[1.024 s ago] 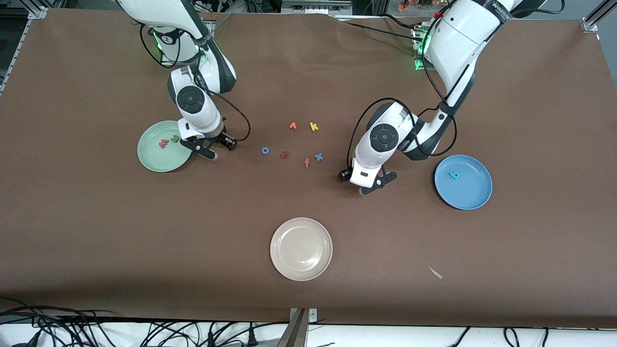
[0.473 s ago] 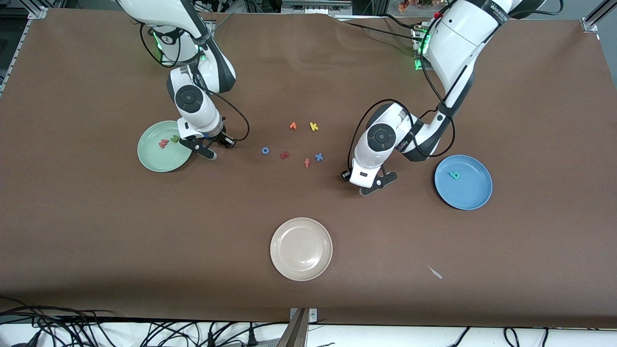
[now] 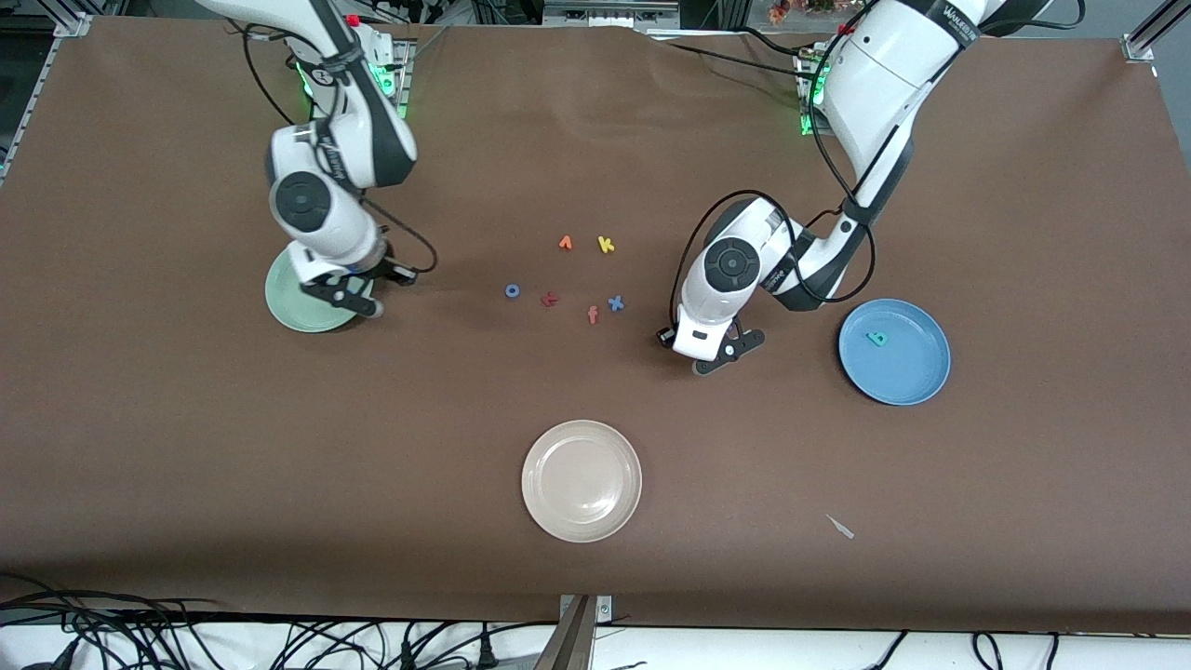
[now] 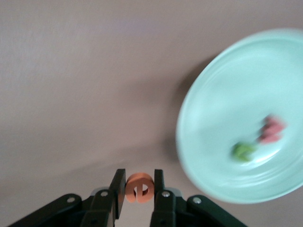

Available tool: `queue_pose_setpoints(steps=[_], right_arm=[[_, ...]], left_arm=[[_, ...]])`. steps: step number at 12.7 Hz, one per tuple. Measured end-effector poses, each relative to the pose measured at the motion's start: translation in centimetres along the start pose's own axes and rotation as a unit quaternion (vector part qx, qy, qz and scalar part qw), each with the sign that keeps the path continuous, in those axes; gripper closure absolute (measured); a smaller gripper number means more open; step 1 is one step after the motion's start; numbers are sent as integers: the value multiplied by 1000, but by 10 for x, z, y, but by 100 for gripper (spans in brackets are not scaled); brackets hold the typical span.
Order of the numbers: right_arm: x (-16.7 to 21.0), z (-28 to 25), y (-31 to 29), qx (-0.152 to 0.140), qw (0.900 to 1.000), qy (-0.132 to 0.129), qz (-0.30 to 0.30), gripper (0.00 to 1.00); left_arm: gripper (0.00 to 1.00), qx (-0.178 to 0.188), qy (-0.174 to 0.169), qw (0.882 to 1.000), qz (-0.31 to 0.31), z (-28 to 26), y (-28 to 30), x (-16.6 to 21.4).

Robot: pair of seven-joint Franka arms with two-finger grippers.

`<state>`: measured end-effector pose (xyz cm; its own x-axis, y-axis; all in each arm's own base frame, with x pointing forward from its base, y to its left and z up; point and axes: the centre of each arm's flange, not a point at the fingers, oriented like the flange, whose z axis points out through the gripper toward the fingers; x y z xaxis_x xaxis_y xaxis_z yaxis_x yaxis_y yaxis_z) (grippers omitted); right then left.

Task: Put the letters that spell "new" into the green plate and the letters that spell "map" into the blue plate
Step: 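Place the orange letter with the right gripper while the left gripper places yellow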

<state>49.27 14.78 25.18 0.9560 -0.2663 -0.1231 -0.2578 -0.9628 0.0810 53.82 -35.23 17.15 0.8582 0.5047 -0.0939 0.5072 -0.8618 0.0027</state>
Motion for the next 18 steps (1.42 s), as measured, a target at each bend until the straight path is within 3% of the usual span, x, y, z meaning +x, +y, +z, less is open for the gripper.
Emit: queue_pose_setpoints(steps=[5, 7, 12, 15, 18], right_arm=[[38, 35, 87, -10, 997, 13, -74, 72], [39, 47, 91, -14, 997, 12, -81, 57], [42, 24, 80, 8, 997, -7, -75, 2], [62, -39, 60, 19, 995, -33, -89, 0], [87, -119, 42, 32, 994, -10, -101, 0]], left_arm=[[58, 0, 0, 1000, 0, 0, 1, -2], [63, 2, 7, 1000, 8, -1, 2, -3], [72, 12, 10, 1000, 11, -2, 3, -4], [72, 69, -5, 997, 30, -14, -5, 16], [72, 106, -30, 989, 95, -46, -30, 65]])
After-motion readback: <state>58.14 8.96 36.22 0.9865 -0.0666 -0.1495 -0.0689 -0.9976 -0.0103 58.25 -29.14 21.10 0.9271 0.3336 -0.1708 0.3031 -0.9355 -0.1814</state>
